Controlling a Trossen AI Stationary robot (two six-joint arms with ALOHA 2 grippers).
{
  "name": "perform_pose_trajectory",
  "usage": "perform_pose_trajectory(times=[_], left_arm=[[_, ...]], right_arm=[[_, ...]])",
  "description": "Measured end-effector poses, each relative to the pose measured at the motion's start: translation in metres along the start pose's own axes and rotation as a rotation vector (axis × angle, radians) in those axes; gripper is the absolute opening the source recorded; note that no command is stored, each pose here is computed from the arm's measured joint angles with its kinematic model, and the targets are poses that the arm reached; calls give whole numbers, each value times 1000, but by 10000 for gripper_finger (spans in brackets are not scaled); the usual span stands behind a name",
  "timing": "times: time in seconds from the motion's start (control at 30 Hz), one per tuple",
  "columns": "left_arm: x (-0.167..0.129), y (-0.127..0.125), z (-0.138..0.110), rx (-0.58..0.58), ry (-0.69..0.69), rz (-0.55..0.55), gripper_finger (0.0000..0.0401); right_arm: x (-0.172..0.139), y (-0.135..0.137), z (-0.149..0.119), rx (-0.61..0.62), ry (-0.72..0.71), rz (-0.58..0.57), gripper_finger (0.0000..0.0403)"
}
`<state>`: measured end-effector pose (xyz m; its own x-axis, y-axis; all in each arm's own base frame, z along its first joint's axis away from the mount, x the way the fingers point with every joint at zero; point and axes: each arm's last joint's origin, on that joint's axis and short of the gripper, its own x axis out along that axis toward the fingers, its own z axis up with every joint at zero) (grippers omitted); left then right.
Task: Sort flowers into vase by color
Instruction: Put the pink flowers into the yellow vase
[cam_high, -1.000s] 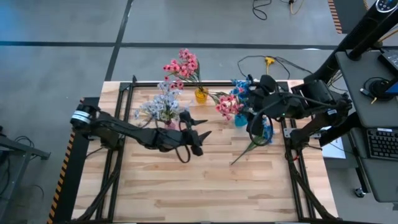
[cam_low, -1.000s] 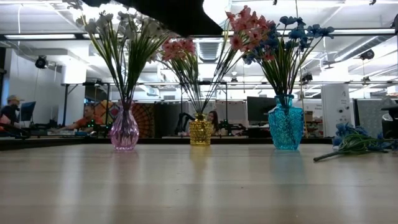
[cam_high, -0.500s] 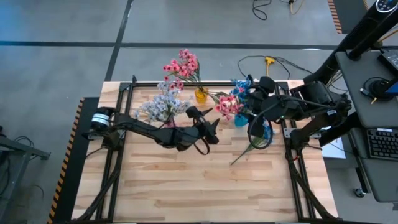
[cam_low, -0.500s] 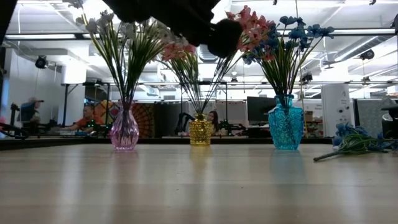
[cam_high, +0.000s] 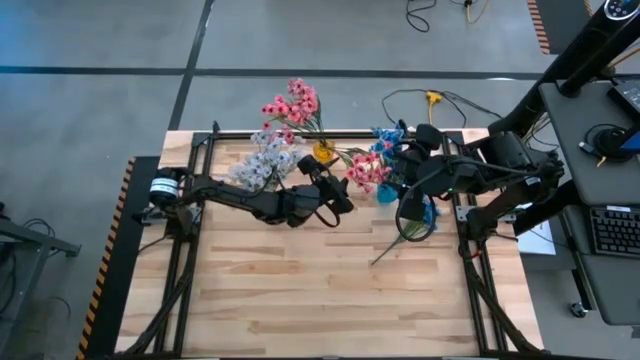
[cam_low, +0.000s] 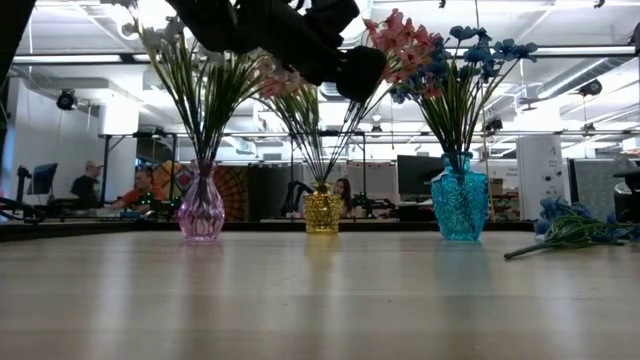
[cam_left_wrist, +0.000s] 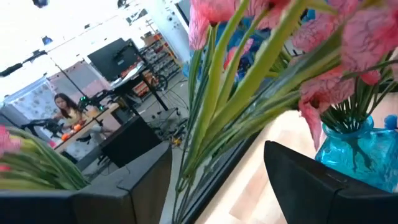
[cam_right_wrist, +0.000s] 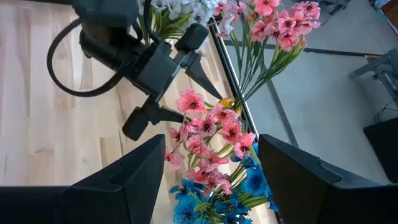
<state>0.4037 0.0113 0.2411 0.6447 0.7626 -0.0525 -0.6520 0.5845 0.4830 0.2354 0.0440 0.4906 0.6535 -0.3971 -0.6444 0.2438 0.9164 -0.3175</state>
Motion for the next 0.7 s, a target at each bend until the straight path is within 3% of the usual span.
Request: perform_pose_trajectory(times=[0.17,0.7], left_arm=[[5,3,-1,15,-22,-44,213],[10,8,-2,13,-18,-27,112]], right_arm=[[2,1,0,-4,6,0,249],[6,4,-1,-13,22,-3,249]])
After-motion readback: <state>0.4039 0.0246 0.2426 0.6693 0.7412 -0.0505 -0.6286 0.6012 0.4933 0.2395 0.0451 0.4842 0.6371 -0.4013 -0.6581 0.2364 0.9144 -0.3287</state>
